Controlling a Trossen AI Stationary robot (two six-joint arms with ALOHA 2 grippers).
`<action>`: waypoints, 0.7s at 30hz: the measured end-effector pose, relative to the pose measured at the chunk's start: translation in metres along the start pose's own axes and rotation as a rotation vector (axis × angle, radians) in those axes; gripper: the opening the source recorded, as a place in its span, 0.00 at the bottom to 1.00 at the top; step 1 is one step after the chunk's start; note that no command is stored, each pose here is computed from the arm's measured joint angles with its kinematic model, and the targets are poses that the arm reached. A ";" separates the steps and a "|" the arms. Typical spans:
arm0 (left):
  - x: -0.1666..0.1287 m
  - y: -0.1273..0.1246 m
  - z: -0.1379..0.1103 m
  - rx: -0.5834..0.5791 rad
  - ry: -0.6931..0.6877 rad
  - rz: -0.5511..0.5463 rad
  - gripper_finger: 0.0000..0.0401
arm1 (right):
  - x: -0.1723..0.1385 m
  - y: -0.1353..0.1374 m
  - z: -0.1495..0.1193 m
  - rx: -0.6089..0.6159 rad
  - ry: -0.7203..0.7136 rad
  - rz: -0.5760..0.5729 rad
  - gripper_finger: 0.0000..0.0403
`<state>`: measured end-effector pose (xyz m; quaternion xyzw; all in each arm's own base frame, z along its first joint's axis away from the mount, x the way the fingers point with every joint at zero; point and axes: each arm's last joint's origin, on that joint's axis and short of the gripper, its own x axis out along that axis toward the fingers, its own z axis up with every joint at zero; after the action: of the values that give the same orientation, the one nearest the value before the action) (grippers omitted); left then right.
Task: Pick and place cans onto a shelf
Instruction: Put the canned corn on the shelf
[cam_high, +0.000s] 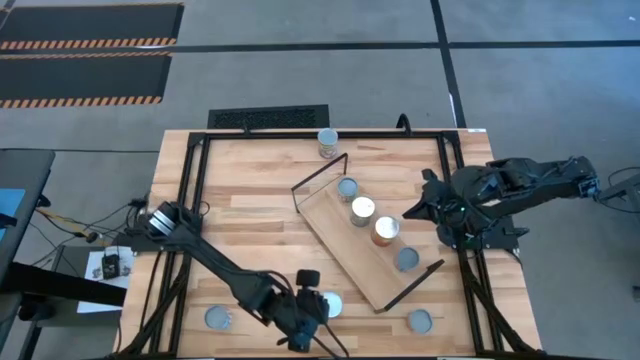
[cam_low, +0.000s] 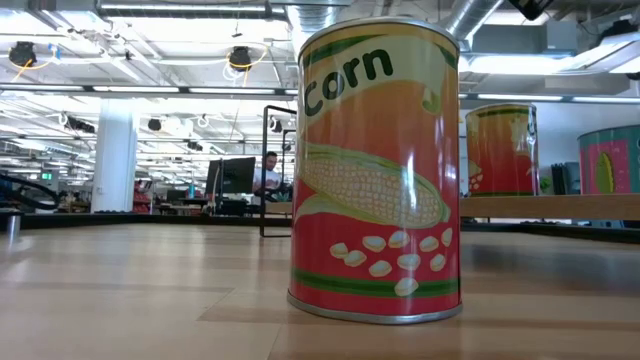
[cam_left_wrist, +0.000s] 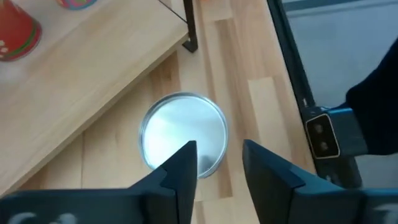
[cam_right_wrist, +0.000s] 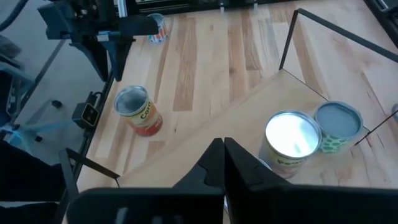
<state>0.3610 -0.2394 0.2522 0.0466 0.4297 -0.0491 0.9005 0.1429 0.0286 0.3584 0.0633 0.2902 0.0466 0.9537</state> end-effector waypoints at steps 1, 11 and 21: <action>0.002 -0.001 -0.001 0.007 0.001 0.007 0.30 | 0.000 0.000 0.000 0.000 0.000 0.000 0.04; 0.012 -0.001 -0.004 0.140 0.005 -0.038 0.30 | -0.001 0.000 -0.001 0.001 0.000 0.000 0.03; 0.035 -0.007 -0.015 0.216 0.052 -0.018 0.25 | -0.001 0.000 0.000 0.001 -0.001 -0.004 0.03</action>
<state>0.3709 -0.2465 0.2152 0.1407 0.4455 -0.1019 0.8783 0.1416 0.0282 0.3586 0.0631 0.2897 0.0443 0.9540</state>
